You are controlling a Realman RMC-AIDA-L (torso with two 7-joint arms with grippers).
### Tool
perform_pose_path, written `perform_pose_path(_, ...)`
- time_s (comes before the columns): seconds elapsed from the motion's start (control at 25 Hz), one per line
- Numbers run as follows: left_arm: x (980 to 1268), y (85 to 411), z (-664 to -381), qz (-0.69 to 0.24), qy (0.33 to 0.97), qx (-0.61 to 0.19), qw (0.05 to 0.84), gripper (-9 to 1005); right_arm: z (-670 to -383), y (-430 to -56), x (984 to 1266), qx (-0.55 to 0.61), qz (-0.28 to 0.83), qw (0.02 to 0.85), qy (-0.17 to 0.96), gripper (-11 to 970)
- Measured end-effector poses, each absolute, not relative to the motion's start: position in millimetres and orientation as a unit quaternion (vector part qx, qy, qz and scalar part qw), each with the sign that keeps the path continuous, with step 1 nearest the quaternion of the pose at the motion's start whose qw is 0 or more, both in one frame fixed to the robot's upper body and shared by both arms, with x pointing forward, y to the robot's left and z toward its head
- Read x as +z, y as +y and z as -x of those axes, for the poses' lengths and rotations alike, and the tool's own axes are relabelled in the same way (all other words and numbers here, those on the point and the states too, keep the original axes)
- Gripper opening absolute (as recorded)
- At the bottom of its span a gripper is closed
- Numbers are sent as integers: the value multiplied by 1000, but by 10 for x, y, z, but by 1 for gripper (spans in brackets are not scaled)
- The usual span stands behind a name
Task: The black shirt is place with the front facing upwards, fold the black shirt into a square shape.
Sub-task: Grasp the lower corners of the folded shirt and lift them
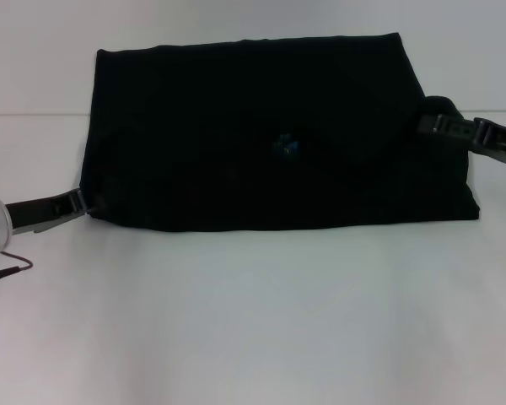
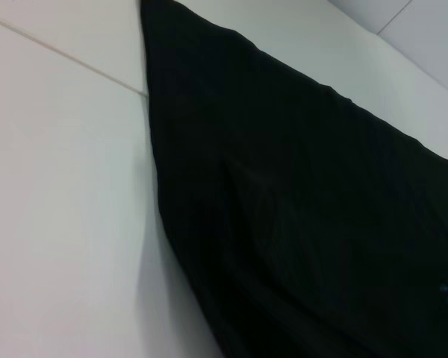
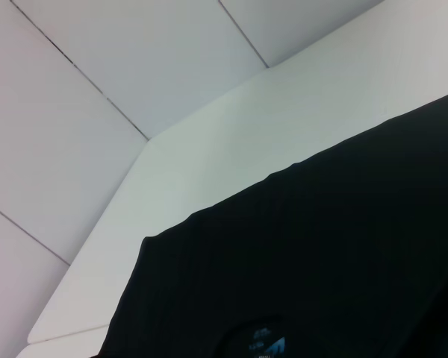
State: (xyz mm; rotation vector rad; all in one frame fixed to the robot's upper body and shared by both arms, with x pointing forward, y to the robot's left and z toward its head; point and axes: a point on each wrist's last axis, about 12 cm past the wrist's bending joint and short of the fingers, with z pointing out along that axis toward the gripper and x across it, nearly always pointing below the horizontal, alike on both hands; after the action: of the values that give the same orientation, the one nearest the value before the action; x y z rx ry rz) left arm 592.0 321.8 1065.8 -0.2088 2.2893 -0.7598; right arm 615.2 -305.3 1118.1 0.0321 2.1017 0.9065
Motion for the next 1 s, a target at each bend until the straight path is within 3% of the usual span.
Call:
perform_pose_path(0.2, 10719, 3244, -5928, 75, 882, -306, 351, 61, -6136, -3078, 11198, 362, -1, 404, 840, 850)
perform_pose_path(0.68, 10868, 3286, -6028, 82, 879, -316, 346, 61, -6169, -3612, 11462, 282, -18, 287, 915, 850)
perform_pose_path(1.0, 10874, 3257, -6035, 76, 881, -319, 341, 62, -6320, -3474, 11516, 228, 19, 264, 937, 850)
